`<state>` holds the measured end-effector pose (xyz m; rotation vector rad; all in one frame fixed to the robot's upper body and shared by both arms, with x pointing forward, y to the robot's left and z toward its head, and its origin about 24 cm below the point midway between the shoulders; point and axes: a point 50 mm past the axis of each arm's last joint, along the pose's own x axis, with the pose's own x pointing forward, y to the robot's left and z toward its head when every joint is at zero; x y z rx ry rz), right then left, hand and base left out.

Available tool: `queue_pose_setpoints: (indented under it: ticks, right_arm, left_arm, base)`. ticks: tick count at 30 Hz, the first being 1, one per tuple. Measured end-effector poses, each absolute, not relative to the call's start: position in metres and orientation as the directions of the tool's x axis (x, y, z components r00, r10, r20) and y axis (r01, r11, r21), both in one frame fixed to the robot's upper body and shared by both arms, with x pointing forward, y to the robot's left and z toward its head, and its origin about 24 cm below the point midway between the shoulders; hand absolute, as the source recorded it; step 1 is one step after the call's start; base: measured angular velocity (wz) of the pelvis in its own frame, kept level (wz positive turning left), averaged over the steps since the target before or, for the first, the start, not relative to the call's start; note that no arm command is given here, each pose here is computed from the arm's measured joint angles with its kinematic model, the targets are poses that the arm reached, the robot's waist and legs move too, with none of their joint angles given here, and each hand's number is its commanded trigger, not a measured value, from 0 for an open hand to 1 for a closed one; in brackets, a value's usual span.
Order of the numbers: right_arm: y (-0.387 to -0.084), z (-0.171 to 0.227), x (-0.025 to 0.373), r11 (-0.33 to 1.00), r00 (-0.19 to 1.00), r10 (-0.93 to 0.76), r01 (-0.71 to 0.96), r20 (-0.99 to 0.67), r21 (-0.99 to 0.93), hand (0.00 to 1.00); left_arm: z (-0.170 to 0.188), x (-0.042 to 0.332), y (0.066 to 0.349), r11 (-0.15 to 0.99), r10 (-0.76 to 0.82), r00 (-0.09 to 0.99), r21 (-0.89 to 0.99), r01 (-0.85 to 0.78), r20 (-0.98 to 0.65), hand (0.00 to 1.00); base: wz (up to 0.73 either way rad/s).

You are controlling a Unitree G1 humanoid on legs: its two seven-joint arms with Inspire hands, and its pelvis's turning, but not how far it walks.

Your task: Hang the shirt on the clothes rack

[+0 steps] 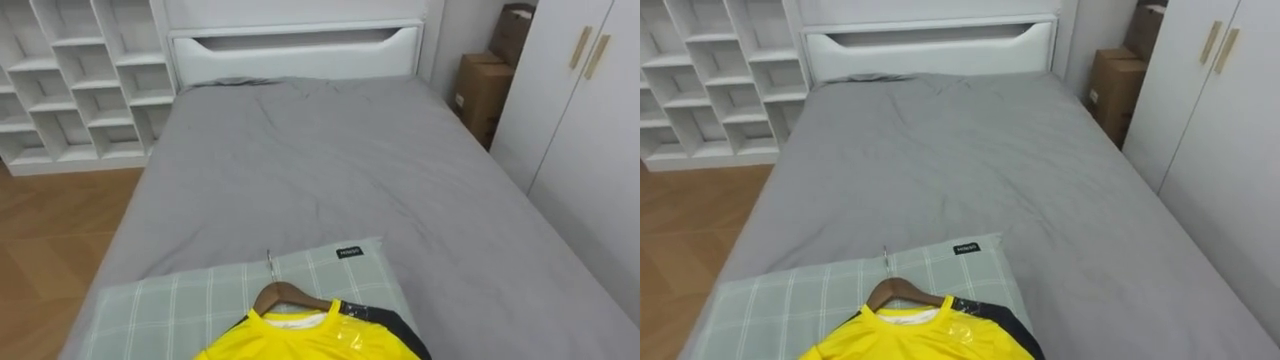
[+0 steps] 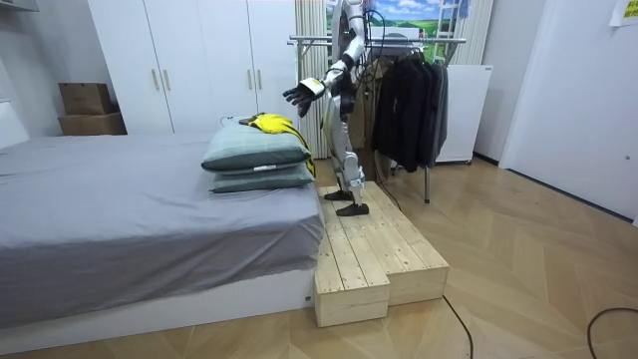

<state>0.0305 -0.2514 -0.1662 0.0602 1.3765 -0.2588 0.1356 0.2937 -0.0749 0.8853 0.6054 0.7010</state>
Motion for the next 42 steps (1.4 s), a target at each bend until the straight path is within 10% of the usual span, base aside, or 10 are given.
queue_pose_setpoints:
  ticks: [42]
  right_arm:
    - [-0.243, -0.164, 0.072, 0.975, 0.225, -0.152, -0.127, -0.962, -0.184, 0.00]
  left_arm:
    - [-0.032, 0.275, 0.257, 0.344, 0.461, 0.885, 0.932, -0.112, -0.063, 0.00]
  base:
    - [-0.02]
